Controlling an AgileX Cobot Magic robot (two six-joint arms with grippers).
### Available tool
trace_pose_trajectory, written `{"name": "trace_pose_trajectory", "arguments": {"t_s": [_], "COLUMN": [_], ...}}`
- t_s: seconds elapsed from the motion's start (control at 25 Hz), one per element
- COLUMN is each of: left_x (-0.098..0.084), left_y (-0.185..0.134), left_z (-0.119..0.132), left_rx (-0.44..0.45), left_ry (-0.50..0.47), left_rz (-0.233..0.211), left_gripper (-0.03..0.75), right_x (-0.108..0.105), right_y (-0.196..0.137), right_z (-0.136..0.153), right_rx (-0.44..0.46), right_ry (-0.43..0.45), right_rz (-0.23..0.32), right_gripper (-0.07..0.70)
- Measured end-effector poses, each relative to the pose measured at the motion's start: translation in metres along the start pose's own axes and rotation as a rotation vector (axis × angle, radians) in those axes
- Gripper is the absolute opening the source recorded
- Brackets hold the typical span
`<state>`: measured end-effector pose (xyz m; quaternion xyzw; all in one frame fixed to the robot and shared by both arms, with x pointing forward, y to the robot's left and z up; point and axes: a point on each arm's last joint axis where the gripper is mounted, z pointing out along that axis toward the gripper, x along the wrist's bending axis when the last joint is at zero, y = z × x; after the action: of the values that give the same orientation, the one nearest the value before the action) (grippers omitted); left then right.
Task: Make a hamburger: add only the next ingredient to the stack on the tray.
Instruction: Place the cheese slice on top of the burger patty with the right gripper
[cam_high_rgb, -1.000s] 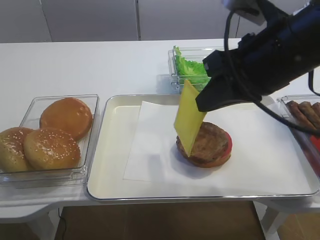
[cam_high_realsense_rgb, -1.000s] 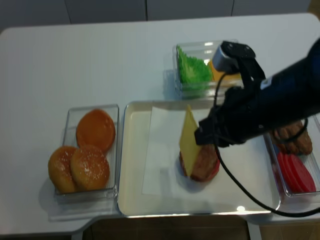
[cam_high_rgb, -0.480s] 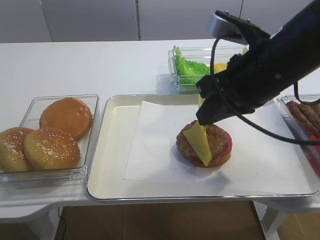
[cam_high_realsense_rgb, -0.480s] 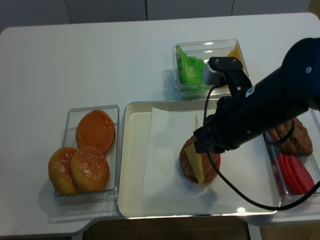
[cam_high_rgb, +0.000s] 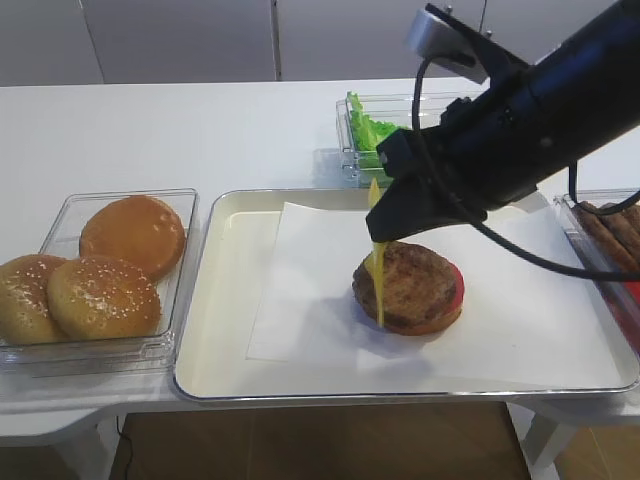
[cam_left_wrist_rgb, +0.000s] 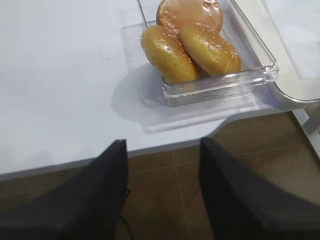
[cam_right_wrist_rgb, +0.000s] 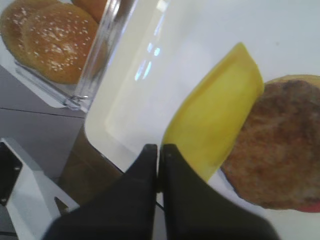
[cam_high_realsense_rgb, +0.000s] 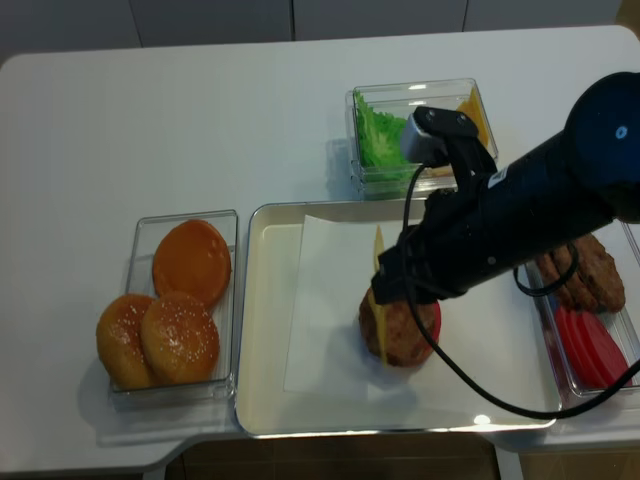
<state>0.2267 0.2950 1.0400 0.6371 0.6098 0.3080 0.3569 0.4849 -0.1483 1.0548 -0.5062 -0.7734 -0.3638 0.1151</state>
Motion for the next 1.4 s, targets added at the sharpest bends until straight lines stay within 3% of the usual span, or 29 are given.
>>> {"name": "trace_pose_trajectory", "arguments": {"t_s": [0.24, 0.52, 0.96, 1.4], "left_x": [0.0, 0.0, 0.0, 0.0], "left_y": [0.0, 0.0, 0.0, 0.0], "left_z": [0.0, 0.0, 0.0, 0.0], "left_rx": [0.0, 0.0, 0.0, 0.0], "left_ry": [0.0, 0.0, 0.0, 0.0], "left_rz": [0.0, 0.0, 0.0, 0.0], "left_gripper": [0.351, 0.351, 0.351, 0.351], "right_x": [0.005, 0.0, -0.022, -0.036], "right_y": [0.003, 0.004, 0.0, -0.004], "right_z": [0.0, 0.007, 0.015, 0.012], "right_rx": [-0.03, -0.022, 0.051, 0.102], "right_ry": [0.056, 0.05, -0.129, -0.285], "right_rz": [0.022, 0.018, -0.061, -0.037], "right_gripper": [0.011, 0.011, 0.011, 0.011]}}
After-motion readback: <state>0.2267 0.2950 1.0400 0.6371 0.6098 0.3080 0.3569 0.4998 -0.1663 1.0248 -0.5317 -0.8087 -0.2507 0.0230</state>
